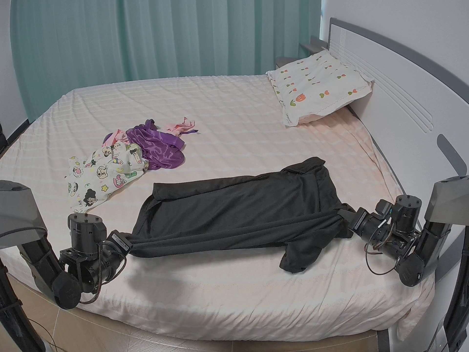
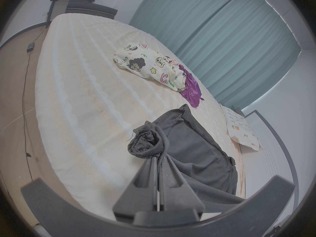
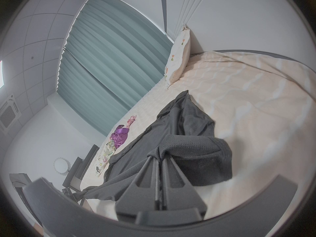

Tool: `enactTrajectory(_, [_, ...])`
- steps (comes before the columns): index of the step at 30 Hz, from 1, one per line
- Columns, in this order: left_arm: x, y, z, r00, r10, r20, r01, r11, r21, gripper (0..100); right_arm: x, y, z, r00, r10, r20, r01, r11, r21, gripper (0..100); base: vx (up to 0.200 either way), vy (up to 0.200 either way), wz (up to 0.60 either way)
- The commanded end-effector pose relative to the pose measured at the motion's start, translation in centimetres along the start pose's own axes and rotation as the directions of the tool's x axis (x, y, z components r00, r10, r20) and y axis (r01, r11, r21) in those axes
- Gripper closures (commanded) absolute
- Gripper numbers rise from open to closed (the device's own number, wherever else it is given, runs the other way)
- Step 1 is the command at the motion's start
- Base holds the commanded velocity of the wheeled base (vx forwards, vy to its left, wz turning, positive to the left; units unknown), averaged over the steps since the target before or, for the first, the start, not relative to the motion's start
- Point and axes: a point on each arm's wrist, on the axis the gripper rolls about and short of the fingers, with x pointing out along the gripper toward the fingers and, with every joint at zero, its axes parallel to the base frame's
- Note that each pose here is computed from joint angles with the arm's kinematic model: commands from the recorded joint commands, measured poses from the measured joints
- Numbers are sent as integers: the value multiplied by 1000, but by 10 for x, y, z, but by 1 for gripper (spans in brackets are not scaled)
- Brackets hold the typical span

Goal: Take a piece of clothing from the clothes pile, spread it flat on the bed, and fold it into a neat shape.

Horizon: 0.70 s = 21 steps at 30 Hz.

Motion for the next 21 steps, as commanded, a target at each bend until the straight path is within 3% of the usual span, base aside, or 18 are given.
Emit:
enactTrajectory(1, [17,12,-3,999,40,8,-40,999,-19,100,35,-9,-4,1000,4,-6,-4,1000,0,100,0,0,0])
enactTrajectory(6, [22,15,4,998,36,43,-34,999,-40,100,50,-9,-12,1000,16,-23,-16,1000,-4,100,0,0,0])
enactTrajectory(7, [23,16,6,998,34,54,-32,998,-45,100,53,-9,-18,999,20,-35,-20,1000,-3,0,0,0,0])
enactTrajectory(14, [30,23,6,997,58,50,-55,997,-51,100,51,-5,-24,998,28,-51,-28,1000,-6,0,0,0,0])
enactTrajectory(18, [36,26,4,996,70,47,-68,996,-49,100,30,3,-6,999,33,-18,-33,999,-6,0,0,0,0])
enactTrajectory(21, [35,25,4,997,62,51,-60,997,-50,100,16,7,-8,999,31,-43,-31,999,-5,0,0,0,0])
